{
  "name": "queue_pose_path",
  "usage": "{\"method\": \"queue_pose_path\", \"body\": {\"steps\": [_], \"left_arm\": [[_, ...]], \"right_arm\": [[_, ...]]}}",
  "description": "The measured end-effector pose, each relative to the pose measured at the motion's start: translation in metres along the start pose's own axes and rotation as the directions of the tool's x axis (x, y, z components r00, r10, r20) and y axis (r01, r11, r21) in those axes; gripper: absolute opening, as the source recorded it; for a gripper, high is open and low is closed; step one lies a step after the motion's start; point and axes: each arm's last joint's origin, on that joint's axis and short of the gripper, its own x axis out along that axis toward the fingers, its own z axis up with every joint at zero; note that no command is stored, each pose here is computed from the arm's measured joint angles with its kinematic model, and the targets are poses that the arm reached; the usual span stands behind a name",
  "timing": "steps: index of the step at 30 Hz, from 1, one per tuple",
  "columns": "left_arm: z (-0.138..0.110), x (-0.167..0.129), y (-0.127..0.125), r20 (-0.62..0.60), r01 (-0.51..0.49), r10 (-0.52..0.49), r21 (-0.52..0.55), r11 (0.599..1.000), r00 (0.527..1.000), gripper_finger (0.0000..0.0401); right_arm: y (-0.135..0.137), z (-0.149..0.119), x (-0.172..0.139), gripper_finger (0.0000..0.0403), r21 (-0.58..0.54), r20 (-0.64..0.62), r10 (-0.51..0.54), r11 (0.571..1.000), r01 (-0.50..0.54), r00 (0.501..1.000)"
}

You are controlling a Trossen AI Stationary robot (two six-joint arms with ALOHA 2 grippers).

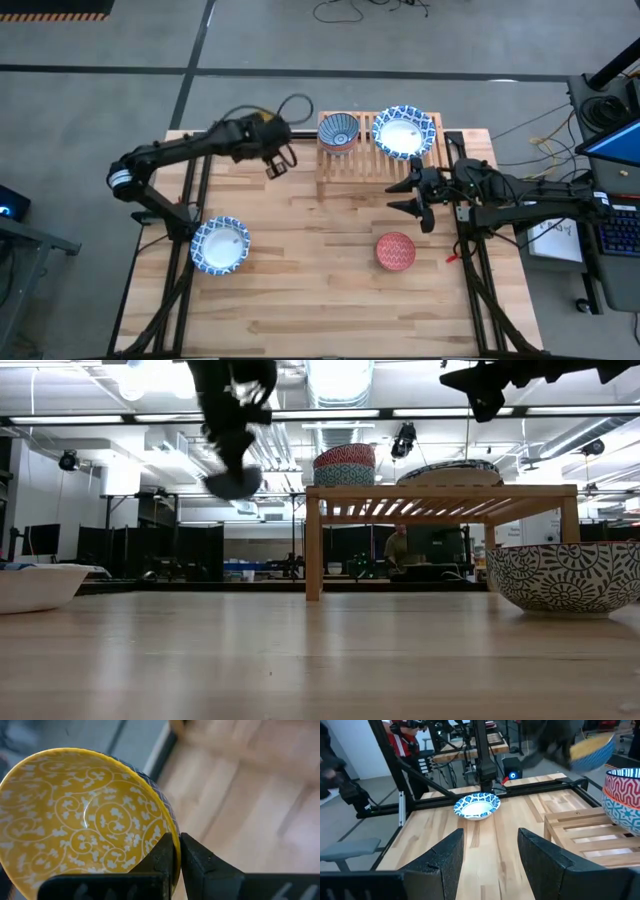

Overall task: Place and stack bowls onto a shelf
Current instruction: Stack the yellow patterned bowl on top of the blue patterned bowl on the shelf

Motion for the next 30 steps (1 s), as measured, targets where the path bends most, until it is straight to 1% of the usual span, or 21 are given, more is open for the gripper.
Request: {"method": "queue_pose_path", "body": {"steps": [2, 4, 6, 9, 11, 13, 16, 23, 28, 30], "left_arm": [[0.013, -0.014, 0.008, 0.063, -0.008, 0.007, 0.025, 1.000, 0.998, 0.0001], [0.025, -0.028, 0.016, 0.124, 0.004, -0.010, 0.044, 0.999, 0.992, 0.0001], [0.035, -0.039, 0.020, 0.190, 0.063, -0.075, 0.071, 0.996, 0.979, 0.0001], [0.049, -0.048, 0.021, 0.289, 0.170, -0.205, 0.143, 0.975, 0.935, 0.0001], [0.059, -0.051, 0.018, 0.344, 0.193, -0.247, 0.183, 0.964, 0.906, 0.0001], [0.068, -0.053, 0.016, 0.378, 0.190, -0.260, 0.212, 0.959, 0.888, 0.0001], [0.080, -0.053, 0.011, 0.388, 0.179, -0.268, 0.250, 0.952, 0.882, 0.0000], [0.104, -0.041, -0.003, 0.338, 0.194, -0.306, 0.326, 0.925, 0.890, 0.0000], [0.115, -0.035, -0.006, 0.281, 0.212, -0.314, 0.340, 0.916, 0.907, 0.0000], [0.120, -0.034, -0.006, 0.281, 0.212, -0.314, 0.339, 0.917, 0.907, 0.0004]], "right_arm": [[0.000, 0.000, 0.000, 0.0176, 0.000, -0.001, 0.000, 1.000, 0.000, 1.000], [0.000, 0.000, 0.000, 0.0176, 0.000, -0.001, 0.000, 1.000, 0.000, 1.000], [0.000, 0.000, 0.000, 0.0176, -0.001, -0.001, 0.000, 1.000, 0.000, 1.000], [0.000, 0.000, 0.000, 0.0176, -0.008, -0.001, 0.000, 1.000, 0.000, 1.000], [0.000, 0.000, 0.000, 0.0176, -0.012, -0.001, 0.000, 1.000, 0.000, 1.000], [0.000, 0.000, 0.000, 0.0176, -0.012, -0.001, 0.000, 1.000, 0.000, 1.000], [0.000, 0.000, 0.000, 0.0176, -0.010, -0.001, 0.000, 1.000, 0.000, 1.000], [0.000, 0.000, 0.000, 0.0176, -0.011, -0.002, 0.001, 1.000, -0.001, 1.000], [0.000, 0.000, 0.000, 0.0176, -0.016, -0.004, 0.003, 1.000, -0.003, 1.000], [0.000, 0.000, 0.000, 0.0176, -0.019, -0.004, 0.003, 1.000, -0.003, 1.000]]}}
